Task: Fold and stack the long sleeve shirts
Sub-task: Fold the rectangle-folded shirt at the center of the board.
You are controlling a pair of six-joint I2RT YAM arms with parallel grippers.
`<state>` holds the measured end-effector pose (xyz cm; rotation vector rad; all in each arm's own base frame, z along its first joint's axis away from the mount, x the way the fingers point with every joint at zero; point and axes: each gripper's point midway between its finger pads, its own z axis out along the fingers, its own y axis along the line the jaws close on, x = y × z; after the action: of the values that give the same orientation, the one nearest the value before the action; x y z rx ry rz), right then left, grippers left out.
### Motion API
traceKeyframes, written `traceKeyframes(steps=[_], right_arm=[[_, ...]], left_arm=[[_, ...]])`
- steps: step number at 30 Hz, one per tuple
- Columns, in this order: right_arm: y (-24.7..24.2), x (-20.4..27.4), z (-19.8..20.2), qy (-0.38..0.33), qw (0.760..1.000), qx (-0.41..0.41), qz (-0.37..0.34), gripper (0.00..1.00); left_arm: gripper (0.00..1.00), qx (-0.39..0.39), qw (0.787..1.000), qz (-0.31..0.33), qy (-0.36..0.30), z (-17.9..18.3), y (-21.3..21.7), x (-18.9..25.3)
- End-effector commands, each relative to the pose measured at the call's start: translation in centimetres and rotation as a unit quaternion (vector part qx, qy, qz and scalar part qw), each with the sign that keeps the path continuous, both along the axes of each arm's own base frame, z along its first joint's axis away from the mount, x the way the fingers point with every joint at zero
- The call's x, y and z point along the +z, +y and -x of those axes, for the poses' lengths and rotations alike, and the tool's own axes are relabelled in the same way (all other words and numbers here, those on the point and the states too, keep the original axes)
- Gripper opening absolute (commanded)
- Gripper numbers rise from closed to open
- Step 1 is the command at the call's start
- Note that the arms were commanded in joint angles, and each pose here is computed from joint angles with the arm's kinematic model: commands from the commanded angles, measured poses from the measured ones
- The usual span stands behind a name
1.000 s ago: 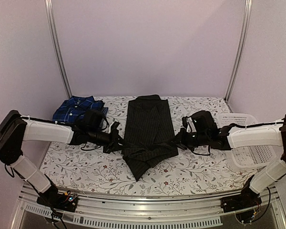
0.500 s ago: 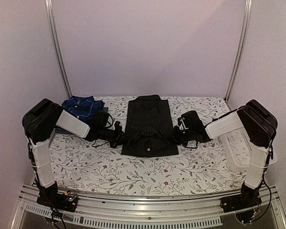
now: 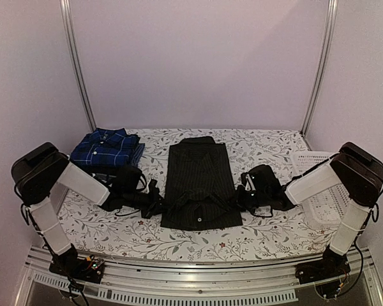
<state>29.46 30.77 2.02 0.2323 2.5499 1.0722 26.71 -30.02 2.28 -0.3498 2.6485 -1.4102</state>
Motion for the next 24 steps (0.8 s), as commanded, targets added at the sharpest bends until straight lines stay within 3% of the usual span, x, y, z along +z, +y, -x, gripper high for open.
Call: traceKeyframes(steps=[1,10,24], right_arm=[[-0.8,0.6,3.0,0.018,1.0,-0.011,0.001,0.0],[-1.2,4.9,1.5,-0.034,0.999,-0.032,-0.009,0.0],[-1.5,3.8,-0.7,-0.032,0.999,-0.031,0.004,0.01]], left_arm=[[0.0,0.014,1.0,-0.006,-0.016,2.3,0.1,1.5],[0.0,0.039,0.997,-0.018,-0.062,1.3,0.7,4.5],[0.0,0.034,0.997,-0.032,-0.065,-1.3,0.7,3.1]])
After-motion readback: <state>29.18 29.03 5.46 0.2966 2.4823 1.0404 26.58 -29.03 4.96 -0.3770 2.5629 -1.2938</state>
